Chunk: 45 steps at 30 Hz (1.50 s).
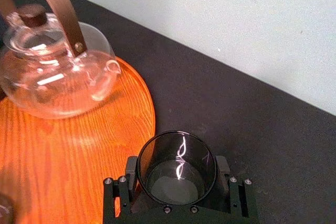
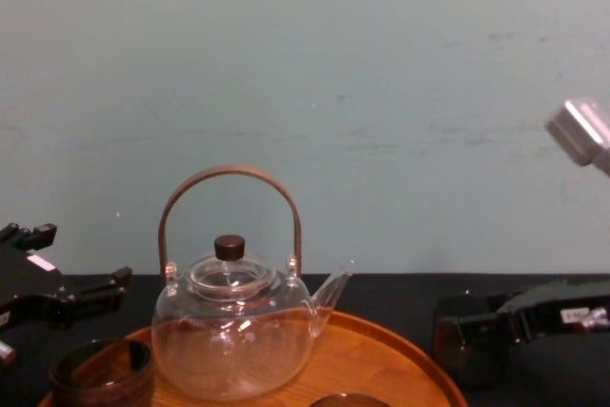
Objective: Pick up the glass from the table and place it on the tray.
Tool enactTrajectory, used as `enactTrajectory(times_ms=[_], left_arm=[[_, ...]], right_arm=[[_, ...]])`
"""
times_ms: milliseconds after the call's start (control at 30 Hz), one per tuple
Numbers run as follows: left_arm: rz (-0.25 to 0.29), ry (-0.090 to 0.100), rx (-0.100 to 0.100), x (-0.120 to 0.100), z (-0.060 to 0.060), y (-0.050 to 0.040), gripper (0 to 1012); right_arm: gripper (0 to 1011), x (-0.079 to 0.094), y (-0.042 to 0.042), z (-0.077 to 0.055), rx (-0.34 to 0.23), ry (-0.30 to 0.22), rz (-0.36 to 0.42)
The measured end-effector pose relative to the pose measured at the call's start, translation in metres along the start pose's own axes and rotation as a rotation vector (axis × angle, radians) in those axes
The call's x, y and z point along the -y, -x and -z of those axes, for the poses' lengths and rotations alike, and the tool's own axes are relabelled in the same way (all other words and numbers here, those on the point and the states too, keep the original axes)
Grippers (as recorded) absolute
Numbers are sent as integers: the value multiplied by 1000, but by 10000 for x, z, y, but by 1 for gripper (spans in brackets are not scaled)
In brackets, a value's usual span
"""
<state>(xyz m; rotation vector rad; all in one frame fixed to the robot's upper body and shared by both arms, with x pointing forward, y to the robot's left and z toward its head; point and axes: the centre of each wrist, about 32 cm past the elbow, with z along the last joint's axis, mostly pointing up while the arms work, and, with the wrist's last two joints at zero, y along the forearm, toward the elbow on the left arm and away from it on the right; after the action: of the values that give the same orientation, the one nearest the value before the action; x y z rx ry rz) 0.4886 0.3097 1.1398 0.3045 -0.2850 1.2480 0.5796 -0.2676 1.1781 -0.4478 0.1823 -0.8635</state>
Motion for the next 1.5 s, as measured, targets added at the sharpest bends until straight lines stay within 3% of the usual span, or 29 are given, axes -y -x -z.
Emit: enactTrajectory(times_ms=[400, 700, 1100, 1500], left_arm=[[0, 0, 0, 0, 0, 0, 1001], [0, 0, 0, 0, 0, 0, 1001], [0, 0, 0, 0, 0, 0, 1001], [0, 0, 0, 0, 0, 0, 1001]], right_arm=[[900, 350, 30, -140, 34, -84, -47], [900, 486, 91, -280, 82, -128, -79], [900, 362, 238, -382, 143, -121, -159], [900, 145, 302, -383, 162, -89, -186]])
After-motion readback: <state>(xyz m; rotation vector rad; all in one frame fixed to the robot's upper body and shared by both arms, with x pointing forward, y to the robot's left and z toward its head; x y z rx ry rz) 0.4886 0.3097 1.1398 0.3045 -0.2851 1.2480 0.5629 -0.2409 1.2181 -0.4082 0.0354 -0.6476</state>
